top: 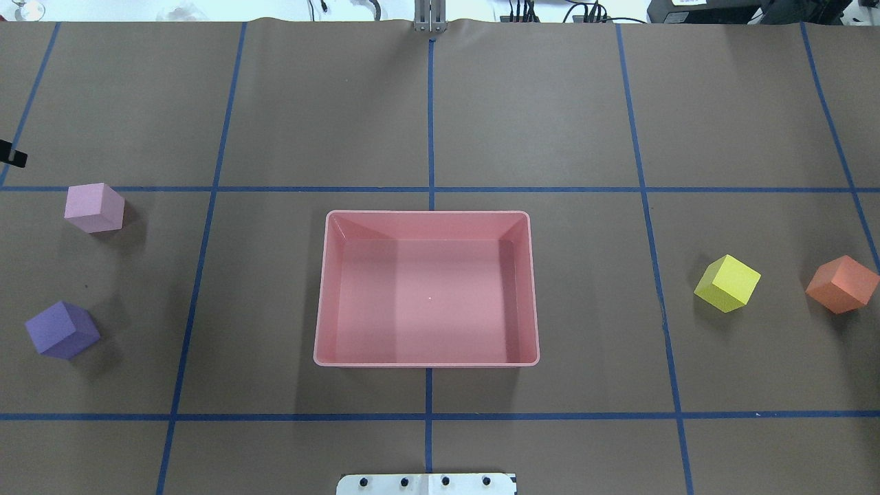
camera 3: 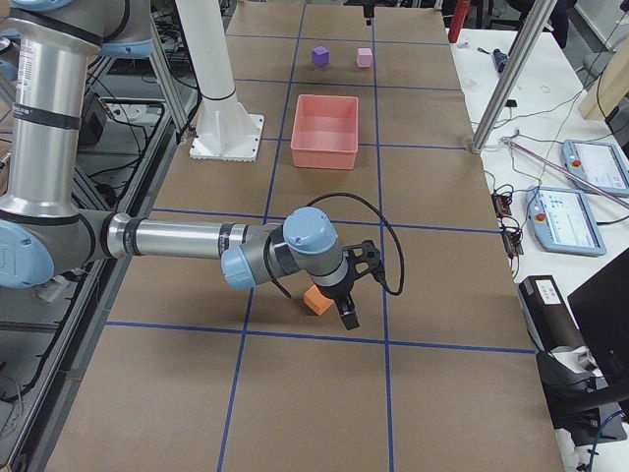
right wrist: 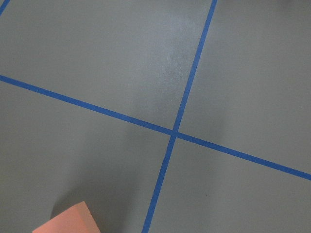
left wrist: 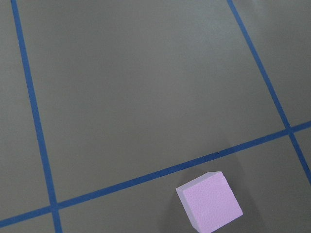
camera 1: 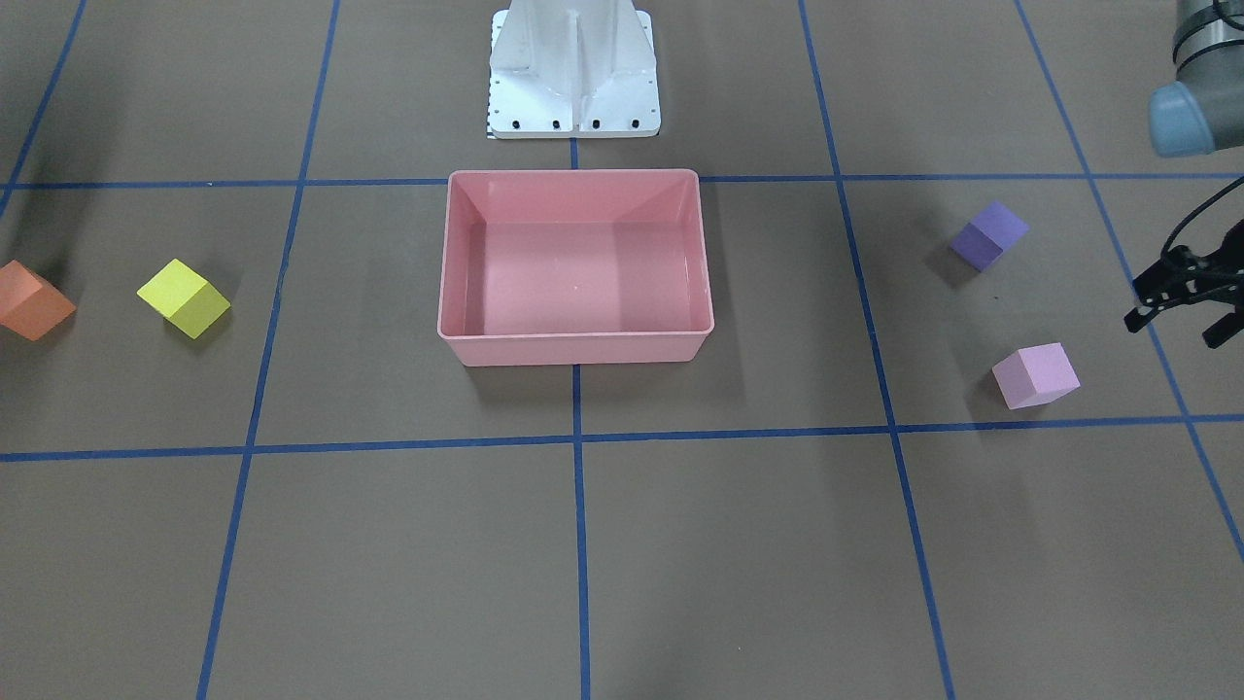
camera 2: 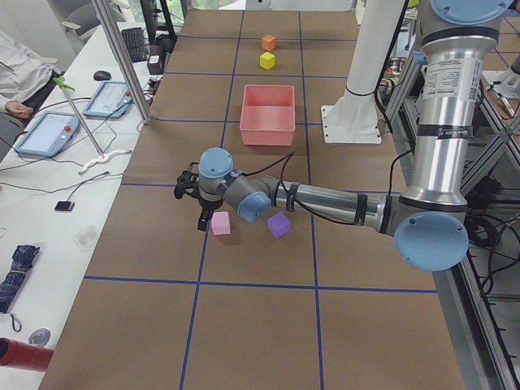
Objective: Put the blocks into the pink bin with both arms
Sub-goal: 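Lower the left gripper onto the light pink cube and grasp it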
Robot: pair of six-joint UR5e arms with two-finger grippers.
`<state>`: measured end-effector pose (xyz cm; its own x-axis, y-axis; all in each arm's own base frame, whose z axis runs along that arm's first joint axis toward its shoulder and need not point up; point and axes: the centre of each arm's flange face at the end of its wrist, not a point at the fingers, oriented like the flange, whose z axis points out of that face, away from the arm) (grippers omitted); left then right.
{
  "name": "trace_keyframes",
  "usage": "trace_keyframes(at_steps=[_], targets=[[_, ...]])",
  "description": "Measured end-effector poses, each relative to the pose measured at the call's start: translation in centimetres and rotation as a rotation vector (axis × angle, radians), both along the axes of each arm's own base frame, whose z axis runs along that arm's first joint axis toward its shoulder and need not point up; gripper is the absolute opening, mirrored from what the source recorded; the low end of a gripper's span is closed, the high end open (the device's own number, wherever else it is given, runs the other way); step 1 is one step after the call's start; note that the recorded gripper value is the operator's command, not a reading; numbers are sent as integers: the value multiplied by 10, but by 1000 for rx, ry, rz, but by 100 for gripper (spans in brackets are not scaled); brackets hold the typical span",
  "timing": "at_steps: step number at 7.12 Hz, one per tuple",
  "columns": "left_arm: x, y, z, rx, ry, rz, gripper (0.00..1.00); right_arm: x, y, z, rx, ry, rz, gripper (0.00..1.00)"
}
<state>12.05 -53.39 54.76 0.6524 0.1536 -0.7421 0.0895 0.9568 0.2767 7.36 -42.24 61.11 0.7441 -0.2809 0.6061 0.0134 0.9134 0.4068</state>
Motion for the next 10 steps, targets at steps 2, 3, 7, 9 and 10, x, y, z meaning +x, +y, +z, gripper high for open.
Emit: trace_keyframes(at_steps=[2,3,7,9,10], targets=[[74,-2,11,-44,-30,-65,100,0,0,3,-5,-1,0,100],[94,-1,13,-49,-39,-66,100,0,1,4,-8,-1,-1,100],[124,6,31,-57,-81,-47,80,0,1,6,-12,-2,-1,100],[131,8,33,-50,-90,-39,0,0,1,7,-13,-3,-1,100],[131,9,31,-43,-91,-36,0,0,1,7,-13,-3,-1,100]])
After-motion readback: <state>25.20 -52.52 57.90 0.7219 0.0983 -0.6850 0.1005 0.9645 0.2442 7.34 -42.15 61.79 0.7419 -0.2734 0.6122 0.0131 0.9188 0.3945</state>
